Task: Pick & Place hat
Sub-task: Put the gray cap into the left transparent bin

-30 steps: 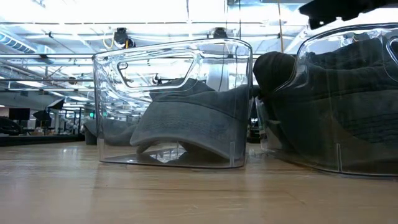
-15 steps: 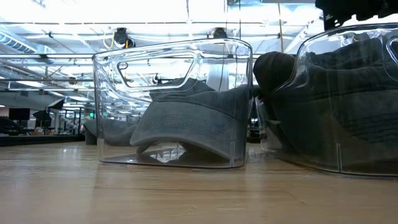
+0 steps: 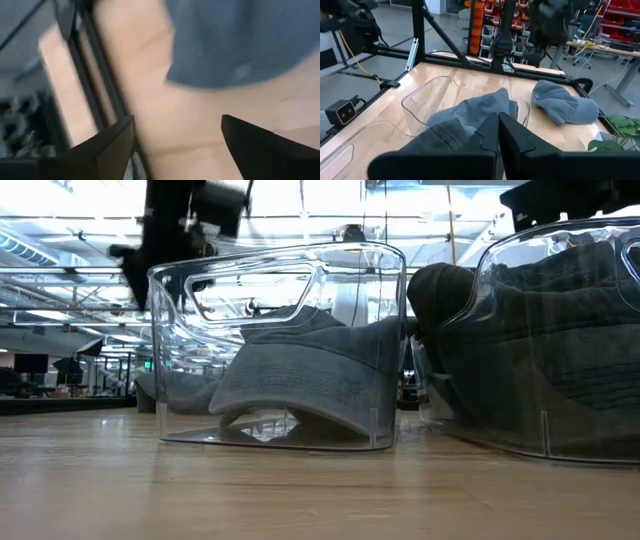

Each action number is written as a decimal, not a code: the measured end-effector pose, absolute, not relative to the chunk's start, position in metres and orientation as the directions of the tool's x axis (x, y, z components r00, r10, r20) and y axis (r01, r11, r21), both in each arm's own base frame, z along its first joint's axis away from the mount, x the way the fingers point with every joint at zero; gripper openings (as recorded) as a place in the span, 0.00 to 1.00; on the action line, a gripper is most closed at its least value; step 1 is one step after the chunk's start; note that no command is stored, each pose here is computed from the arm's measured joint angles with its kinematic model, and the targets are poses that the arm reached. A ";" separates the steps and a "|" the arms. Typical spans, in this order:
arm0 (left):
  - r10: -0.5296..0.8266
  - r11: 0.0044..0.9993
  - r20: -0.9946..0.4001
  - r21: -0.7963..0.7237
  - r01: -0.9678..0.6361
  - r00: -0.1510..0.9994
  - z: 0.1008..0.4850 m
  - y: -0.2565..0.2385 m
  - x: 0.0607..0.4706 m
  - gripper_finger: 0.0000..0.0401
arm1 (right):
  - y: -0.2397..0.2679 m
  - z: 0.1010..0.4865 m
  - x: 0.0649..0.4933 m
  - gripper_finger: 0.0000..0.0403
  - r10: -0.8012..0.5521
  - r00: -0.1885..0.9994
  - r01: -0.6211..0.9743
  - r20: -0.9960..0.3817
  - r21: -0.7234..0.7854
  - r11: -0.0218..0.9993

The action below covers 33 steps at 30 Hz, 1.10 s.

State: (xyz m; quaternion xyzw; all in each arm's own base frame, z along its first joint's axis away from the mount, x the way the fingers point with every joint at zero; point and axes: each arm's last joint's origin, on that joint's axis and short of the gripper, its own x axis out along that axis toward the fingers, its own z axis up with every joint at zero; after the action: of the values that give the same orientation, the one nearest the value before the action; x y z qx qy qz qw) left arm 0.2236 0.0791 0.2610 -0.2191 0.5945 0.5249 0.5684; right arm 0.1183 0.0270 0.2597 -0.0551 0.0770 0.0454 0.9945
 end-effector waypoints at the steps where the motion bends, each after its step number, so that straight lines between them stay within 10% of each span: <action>1: 0.324 0.349 -0.907 0.380 -0.857 -0.270 0.252 0.082 0.221 0.78 | 0.027 0.259 0.119 0.00 0.082 0.984 -0.099 -0.161 -0.101 0.990; 33: 0.381 0.164 -0.924 0.114 -0.980 -0.044 0.163 0.137 0.205 0.81 | 0.028 0.260 0.122 0.00 0.082 0.984 -0.098 -0.157 -0.092 0.991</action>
State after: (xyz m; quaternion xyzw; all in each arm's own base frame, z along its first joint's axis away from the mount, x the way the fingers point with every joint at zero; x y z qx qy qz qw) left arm 0.2046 0.1369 0.1635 -0.3265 0.4587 0.5582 0.6094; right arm 0.1217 0.0279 0.2598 -0.0498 0.0764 0.0452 0.9948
